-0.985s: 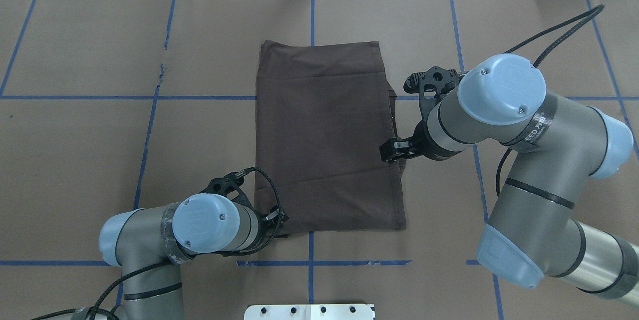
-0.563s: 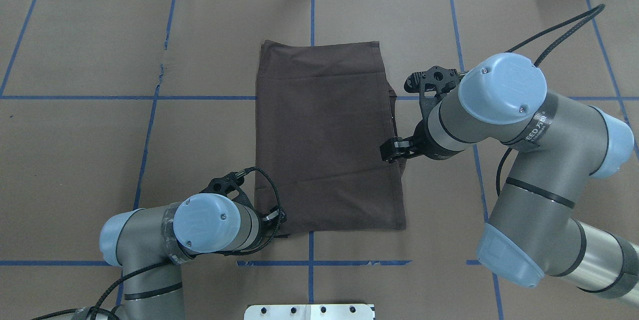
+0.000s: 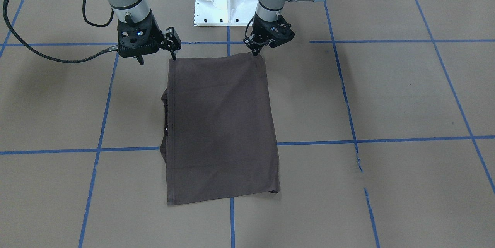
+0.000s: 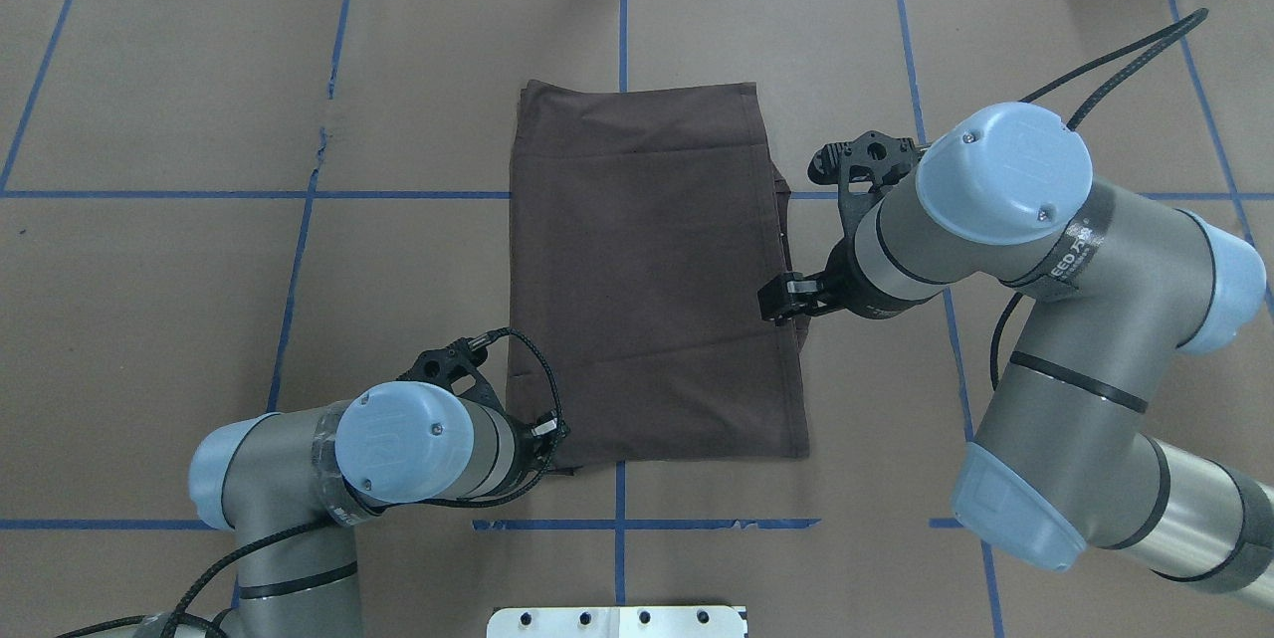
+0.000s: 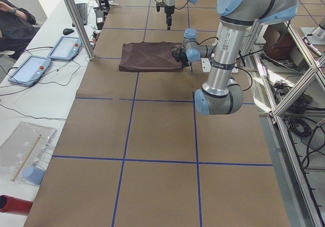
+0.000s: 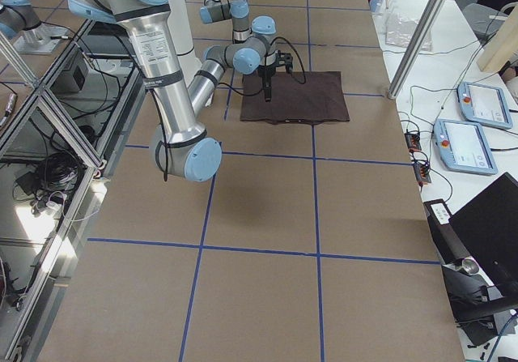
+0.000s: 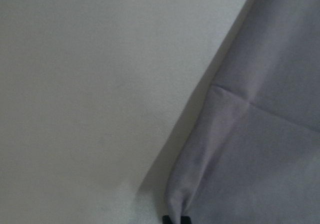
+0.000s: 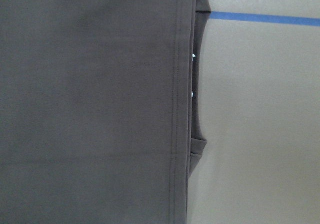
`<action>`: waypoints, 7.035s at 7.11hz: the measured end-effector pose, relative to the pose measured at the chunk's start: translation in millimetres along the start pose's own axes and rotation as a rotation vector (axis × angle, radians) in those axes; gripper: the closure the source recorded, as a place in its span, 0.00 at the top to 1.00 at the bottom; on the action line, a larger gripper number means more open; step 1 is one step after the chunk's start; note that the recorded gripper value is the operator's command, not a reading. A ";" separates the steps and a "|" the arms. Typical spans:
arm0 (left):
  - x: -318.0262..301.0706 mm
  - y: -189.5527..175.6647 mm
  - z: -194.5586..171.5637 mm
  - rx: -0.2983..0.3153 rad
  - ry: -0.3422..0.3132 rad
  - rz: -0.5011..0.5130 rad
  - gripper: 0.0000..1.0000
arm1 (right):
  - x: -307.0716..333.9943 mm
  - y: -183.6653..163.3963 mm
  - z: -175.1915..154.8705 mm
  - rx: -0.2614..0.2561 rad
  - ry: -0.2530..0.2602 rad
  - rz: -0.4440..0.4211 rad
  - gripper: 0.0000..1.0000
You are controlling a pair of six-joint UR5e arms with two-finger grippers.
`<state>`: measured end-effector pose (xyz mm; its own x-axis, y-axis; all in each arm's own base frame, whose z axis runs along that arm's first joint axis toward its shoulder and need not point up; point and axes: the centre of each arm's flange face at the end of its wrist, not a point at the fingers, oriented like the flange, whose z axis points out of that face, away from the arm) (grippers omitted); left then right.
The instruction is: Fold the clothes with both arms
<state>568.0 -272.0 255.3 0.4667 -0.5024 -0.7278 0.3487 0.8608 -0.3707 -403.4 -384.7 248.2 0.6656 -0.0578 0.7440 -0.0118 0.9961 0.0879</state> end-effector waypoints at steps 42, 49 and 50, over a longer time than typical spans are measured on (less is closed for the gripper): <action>11.8 -24.9 -21.0 0.022 0.039 0.022 0.00 | -45.7 95.2 148.6 0.038 0.140 0.557 0.00; 13.7 -23.0 -22.3 0.019 0.044 0.024 0.00 | -65.5 83.3 132.6 0.048 0.092 0.563 0.00; 13.3 -23.1 -23.4 0.019 0.045 0.024 0.00 | -66.7 79.4 128.5 0.051 0.080 0.570 0.00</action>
<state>547.2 -296.7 240.7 0.4381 -0.4767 -0.7621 0.3531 0.8709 -0.3418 -544.6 -310.4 290.7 0.5978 0.4940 0.6314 -0.4192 0.8640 -0.2790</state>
